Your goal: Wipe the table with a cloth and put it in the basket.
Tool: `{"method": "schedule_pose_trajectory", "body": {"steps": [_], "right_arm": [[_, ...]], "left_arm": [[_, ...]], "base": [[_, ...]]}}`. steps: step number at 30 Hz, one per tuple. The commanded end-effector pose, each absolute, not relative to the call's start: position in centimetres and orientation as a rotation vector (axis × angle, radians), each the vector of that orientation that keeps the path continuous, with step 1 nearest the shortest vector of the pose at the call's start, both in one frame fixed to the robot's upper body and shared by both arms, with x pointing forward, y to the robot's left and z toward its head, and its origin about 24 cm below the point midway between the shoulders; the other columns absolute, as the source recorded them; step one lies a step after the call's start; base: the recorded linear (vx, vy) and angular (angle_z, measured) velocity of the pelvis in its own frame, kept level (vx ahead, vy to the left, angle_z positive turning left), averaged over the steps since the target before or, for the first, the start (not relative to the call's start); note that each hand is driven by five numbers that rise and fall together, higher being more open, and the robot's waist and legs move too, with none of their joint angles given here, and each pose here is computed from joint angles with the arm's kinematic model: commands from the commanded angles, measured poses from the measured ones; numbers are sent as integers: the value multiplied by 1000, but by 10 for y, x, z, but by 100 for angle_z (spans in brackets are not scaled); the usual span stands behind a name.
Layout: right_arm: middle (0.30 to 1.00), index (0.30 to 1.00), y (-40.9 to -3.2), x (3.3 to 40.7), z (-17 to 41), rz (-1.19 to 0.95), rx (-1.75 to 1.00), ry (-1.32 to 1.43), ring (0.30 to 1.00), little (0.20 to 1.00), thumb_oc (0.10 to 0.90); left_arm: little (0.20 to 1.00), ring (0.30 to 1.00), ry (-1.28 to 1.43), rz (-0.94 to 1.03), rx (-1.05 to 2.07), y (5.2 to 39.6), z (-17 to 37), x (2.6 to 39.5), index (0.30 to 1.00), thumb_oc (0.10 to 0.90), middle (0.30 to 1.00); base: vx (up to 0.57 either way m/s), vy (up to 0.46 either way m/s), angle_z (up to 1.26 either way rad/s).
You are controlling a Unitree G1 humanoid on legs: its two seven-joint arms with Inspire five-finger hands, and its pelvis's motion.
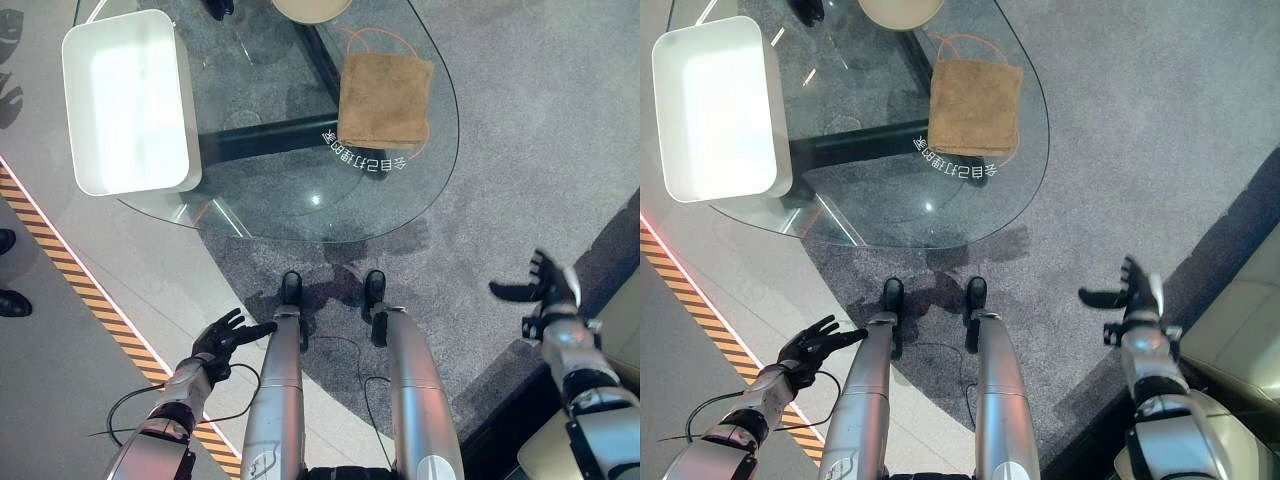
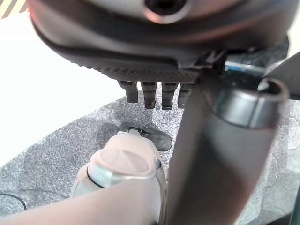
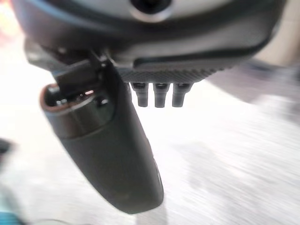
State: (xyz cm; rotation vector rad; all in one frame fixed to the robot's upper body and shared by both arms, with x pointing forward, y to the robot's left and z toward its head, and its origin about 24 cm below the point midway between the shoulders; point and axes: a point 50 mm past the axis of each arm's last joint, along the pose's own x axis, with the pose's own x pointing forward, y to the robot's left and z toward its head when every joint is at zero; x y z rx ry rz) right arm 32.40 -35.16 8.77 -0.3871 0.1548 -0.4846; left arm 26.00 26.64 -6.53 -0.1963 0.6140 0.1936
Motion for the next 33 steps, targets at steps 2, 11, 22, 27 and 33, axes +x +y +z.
{"method": "schedule_pose_trajectory", "body": {"steps": [2, 11, 22, 27, 33], "right_arm": [[900, 900, -376, 326, 159, -585, -477, -67, 900, 900, 800], [900, 900, -336, 357, 248, -529, -647, -307, 900, 900, 800], [900, 900, -292, 372, 320, -514, -815, -459, 900, 900, 800], [900, 900, -273, 374, 343, -505, -865, -506, 900, 900, 800], [900, 900, -262, 375, 360, -505, -915, -521, 900, 900, 800]], "left_arm": [[900, 900, 685, 267, -144, 298, -75, 229, 900, 800, 900], [900, 900, 674, 256, -149, 296, -70, 237, 900, 800, 900], [900, 900, 677, 236, -133, 292, -70, 238, 900, 800, 900], [900, 900, 683, 226, -131, 289, -71, 239, 900, 800, 900], [900, 900, 692, 206, -123, 284, -74, 236, 900, 800, 900]], "base": [[2, 10, 4], [-6, 14, 4], [5, 3, 5], [35, 5, 4], [27, 4, 3]]}}
